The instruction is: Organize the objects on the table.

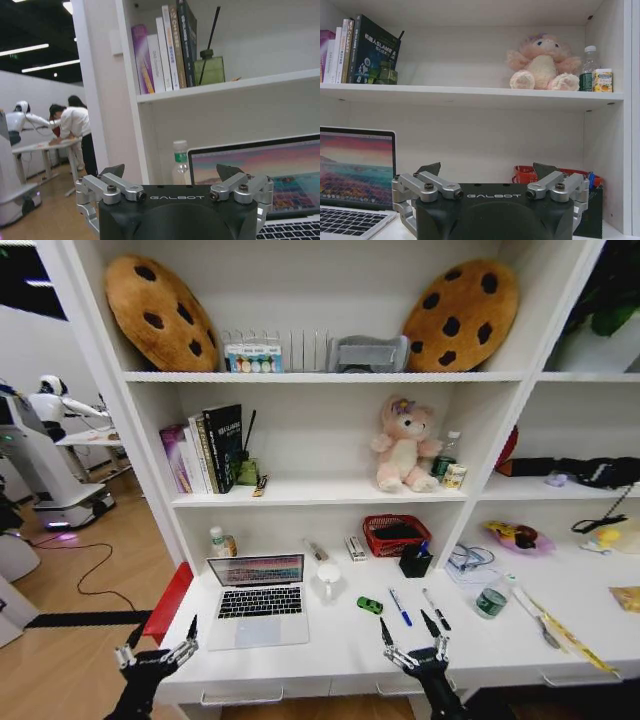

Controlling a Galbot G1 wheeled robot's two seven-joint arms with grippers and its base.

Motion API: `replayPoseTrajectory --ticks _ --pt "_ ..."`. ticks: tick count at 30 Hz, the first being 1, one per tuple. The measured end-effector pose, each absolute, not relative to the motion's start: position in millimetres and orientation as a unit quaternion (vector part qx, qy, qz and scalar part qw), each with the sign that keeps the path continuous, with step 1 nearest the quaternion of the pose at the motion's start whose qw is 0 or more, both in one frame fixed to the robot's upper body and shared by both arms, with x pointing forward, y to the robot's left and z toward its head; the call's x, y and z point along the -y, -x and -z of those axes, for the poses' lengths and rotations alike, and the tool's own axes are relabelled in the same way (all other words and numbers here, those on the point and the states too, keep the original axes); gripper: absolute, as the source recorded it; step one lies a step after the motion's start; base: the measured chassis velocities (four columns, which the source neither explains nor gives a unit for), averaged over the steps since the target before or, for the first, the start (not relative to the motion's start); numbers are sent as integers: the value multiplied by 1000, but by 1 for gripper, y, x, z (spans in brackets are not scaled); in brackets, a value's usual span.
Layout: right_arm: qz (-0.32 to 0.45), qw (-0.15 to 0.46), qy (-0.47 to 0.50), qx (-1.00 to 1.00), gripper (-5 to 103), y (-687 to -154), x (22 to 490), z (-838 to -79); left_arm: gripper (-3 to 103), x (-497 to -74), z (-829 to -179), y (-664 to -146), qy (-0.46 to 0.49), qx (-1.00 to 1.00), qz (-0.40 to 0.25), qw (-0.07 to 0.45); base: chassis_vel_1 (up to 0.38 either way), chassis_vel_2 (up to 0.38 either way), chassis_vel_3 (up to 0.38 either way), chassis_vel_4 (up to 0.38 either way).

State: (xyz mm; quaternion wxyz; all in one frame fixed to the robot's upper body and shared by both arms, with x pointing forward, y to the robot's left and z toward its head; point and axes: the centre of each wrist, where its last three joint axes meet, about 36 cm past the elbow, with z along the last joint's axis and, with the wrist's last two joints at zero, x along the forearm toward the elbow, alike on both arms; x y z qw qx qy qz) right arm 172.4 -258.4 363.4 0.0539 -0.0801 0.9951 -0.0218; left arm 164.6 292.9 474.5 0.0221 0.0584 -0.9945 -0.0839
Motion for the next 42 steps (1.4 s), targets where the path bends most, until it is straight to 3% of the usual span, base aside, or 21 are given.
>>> replayPoseTrajectory --ticks 1,5,8,10,16,18,19,21,25,27,35,42 --pt "22 52 83 -995 100 -174 259 -360 101 -298 -477 -167 -54 994 95 16 49 -34 -48 53" --pt "23 45 84 -995 100 -174 260 -351 86 -314 -486 -177 -20 992 124 22 0 0 0 0" --pt "23 43 83 -995 100 -175 261 -350 81 -324 -485 -182 1 989 149 25 0 0 0 0" --pt "25 42 82 -995 100 -176 263 -348 70 -355 -491 -197 52 971 231 15 0 0 0 0" --pt "28 39 74 -996 100 -177 267 -343 54 -397 -509 -226 93 942 321 5 0 0 0 0" --pt "27 38 65 -997 100 -175 267 -341 43 -431 -518 -253 118 914 389 2 0 0 0 0" --pt "27 38 65 -997 100 -175 267 -341 43 -431 -518 -253 118 914 389 2 0 0 0 0" --pt "25 37 56 -997 100 -170 267 -337 26 -459 -532 -282 156 883 442 2 0 0 0 0" --pt "25 34 51 -998 100 -165 268 -335 21 -480 -538 -305 180 864 470 -2 0 0 0 0" --pt "26 34 47 -998 100 -159 269 -333 5 -504 -543 -333 217 837 502 -2 0 0 0 0" --pt "25 36 38 -998 100 -153 270 -328 0 -513 -580 -384 296 768 568 -7 0 0 0 0" --pt "16 40 29 -999 100 -144 259 -324 0 -512 -603 -424 372 692 618 33 0 0 0 0"
